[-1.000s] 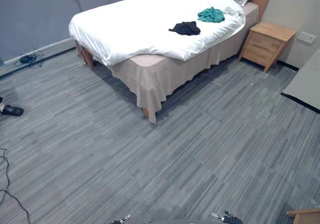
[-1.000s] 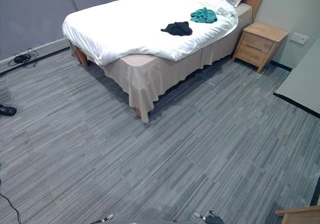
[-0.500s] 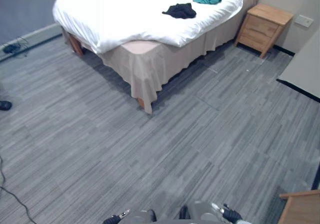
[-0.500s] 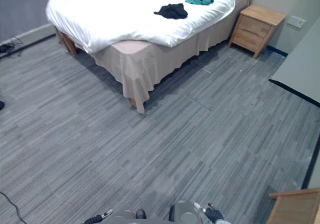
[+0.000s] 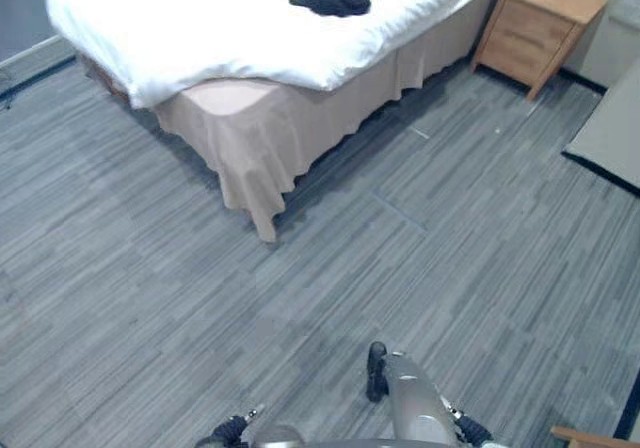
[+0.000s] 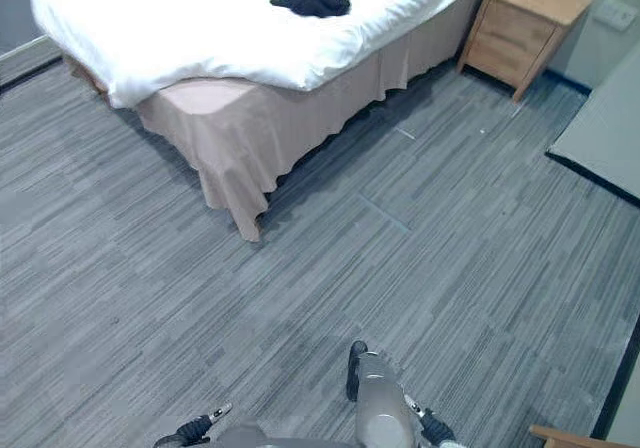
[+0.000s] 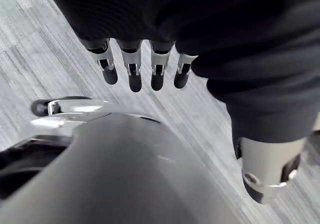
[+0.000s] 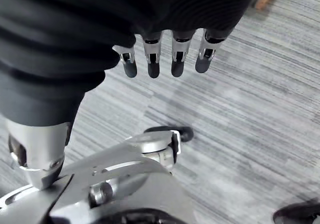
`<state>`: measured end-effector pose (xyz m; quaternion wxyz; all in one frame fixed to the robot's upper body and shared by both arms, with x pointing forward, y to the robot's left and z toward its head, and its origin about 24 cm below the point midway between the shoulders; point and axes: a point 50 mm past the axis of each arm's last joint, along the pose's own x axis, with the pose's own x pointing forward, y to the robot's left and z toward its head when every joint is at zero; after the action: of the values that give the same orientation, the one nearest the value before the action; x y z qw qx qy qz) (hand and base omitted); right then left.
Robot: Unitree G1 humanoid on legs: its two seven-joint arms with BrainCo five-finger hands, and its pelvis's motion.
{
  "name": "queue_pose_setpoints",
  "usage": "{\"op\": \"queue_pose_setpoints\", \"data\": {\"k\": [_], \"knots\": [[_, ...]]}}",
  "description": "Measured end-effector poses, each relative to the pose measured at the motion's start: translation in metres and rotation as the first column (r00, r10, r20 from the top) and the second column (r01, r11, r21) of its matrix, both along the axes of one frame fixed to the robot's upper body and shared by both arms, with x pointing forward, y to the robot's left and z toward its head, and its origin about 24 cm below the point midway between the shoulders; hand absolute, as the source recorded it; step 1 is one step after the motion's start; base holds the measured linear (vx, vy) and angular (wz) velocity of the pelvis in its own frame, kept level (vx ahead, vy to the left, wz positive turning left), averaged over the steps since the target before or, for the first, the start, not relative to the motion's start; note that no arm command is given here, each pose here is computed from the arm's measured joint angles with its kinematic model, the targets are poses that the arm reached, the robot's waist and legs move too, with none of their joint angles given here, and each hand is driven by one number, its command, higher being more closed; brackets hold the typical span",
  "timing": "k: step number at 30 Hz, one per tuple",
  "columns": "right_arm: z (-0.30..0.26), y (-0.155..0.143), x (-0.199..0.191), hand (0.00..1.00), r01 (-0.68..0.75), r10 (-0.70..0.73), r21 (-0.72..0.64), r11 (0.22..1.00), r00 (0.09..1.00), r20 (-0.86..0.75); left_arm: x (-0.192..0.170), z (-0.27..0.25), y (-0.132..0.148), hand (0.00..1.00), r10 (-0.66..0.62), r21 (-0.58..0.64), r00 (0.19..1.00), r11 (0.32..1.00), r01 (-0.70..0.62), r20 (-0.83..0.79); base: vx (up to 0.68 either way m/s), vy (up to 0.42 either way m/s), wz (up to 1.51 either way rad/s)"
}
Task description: Tidy the bed and pick cloth on bed and put in laundry
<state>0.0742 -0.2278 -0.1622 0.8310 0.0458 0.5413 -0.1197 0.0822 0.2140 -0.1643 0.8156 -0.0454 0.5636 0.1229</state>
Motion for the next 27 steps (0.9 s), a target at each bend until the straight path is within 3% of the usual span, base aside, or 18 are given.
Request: {"op": "queue_pose_setpoints", "data": {"k": [4,10,14,18,23,27], "knots": [[0.006,-0.001,0.024,0.00,-0.004,0.005,-0.007,1.000,0.996,0.086,0.011,0.004,-0.003,0.00,0.003,-0.009,0.998,1.000,-0.003,0.063,0.48,-0.097,-0.43],[0.006,0.002,0.016,0.00,-0.036,0.036,-0.009,0.999,0.995,0.091,-0.004,-0.001,-0.007,0.00,0.031,-0.025,0.999,0.999,-0.031,0.014,0.63,0.073,0.16],[0.008,0.013,0.035,0.00,-0.097,0.096,-0.002,0.995,0.989,0.112,-0.011,0.000,0.007,0.00,0.100,0.009,0.994,0.995,-0.100,-0.044,0.63,0.178,0.33],[0.010,0.021,0.047,0.00,-0.129,0.126,0.011,0.992,0.979,0.157,-0.008,-0.001,0.003,0.00,0.073,0.007,0.997,0.997,-0.073,-0.037,0.51,0.117,0.61],[0.010,0.012,0.038,0.00,-0.001,-0.003,0.025,1.000,0.986,0.165,0.033,0.008,0.000,0.00,-0.045,0.025,0.997,0.999,0.044,0.054,0.28,-0.069,1.31],[0.002,0.010,0.011,0.00,0.064,-0.066,0.038,0.997,0.996,0.062,0.015,0.005,0.006,0.00,-0.019,0.071,0.999,0.997,0.016,0.039,0.32,-0.085,1.27]]}}
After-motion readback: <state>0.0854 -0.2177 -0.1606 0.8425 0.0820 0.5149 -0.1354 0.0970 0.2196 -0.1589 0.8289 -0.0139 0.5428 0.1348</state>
